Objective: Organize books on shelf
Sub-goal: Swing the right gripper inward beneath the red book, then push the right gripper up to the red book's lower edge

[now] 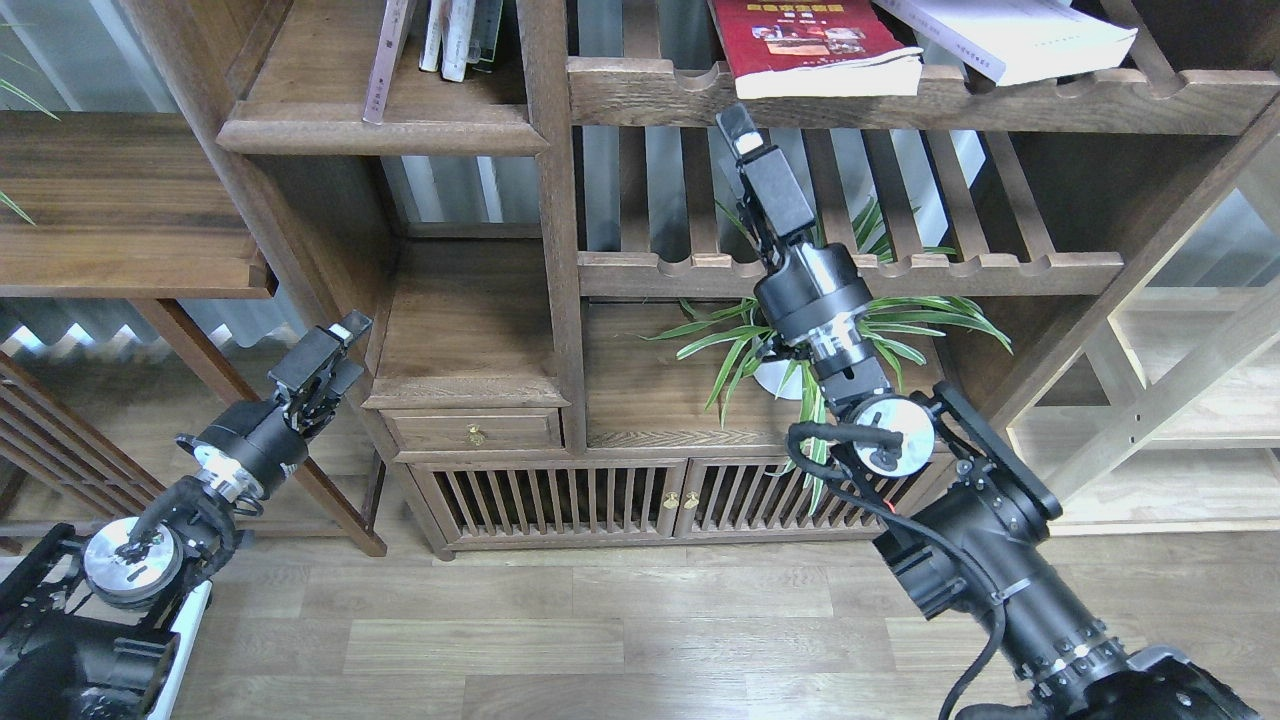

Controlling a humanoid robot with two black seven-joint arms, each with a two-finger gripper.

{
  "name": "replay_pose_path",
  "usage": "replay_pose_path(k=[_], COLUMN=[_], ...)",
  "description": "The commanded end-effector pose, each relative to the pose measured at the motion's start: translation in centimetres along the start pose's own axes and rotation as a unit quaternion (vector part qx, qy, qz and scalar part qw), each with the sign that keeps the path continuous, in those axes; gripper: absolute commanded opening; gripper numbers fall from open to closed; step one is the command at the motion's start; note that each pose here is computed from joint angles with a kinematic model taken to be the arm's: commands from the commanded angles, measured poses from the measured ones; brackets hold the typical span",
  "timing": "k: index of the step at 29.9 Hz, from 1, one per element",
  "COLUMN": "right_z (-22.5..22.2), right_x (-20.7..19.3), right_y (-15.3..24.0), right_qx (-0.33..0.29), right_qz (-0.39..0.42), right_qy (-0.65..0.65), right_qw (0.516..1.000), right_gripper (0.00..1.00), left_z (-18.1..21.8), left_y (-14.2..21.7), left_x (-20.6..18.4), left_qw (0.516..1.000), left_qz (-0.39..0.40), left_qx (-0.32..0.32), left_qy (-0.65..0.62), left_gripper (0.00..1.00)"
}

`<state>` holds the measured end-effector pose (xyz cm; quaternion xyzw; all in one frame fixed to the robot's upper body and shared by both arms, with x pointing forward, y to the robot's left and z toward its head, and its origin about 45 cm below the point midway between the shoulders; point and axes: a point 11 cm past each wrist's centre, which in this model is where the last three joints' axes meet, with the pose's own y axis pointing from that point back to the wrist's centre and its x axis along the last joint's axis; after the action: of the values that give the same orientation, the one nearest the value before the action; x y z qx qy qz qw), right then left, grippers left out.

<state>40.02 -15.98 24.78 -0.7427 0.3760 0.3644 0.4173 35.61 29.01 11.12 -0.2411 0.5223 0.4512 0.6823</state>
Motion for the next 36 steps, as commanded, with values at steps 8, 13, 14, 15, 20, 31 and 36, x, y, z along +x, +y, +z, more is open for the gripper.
replay_pose_path(k=[8,13,14,15,20,31,36], right_z=[-1.9,-2.7,-2.7,-2.9,-3.4,-3.6,-3.9], right_x=[0.5,0.6,0.6,0.6,0.5,0.5,-0.1], right_y=[-0.2,-0.5,-0.5,-0.6,-1.2,-1.7,-2.5], right_qx=[0.03,0.04,0.041,0.044,0.048,0.052,0.053], right_qz=[0.025,0.031,0.031,0.035,0.05,0.064,0.063], right_qy=[0.0,0.002,0.002,0.002,0.006,-0.001,0.002], right_qw=[0.999,0.999,0.999,0.998,0.998,0.997,0.997], right_gripper=[0.99,0.99,0.99,0.99,0.99,0.98,0.98], left_z=[0.2,0.1,0.1,0.0,0.1,0.0,-0.1], left_y=[-0.1,-0.1,-0.1,-0.2,-0.2,0.1,0.0], left_x=[-0.2,-0.2,-0.2,-0.2,-0.2,0.1,0.1], left_qw=[1.0,1.0,1.0,1.0,1.0,1.0,1.0], left_qz=[-0.003,-0.003,-0.003,-0.003,-0.003,0.001,0.001], left_qx=[-0.002,-0.001,-0.001,0.0,0.0,0.001,0.003], left_qy=[-0.001,-0.001,-0.001,-0.001,-0.001,0.0,0.0], left_gripper=[0.99,0.99,0.99,0.99,0.99,0.99,0.99])
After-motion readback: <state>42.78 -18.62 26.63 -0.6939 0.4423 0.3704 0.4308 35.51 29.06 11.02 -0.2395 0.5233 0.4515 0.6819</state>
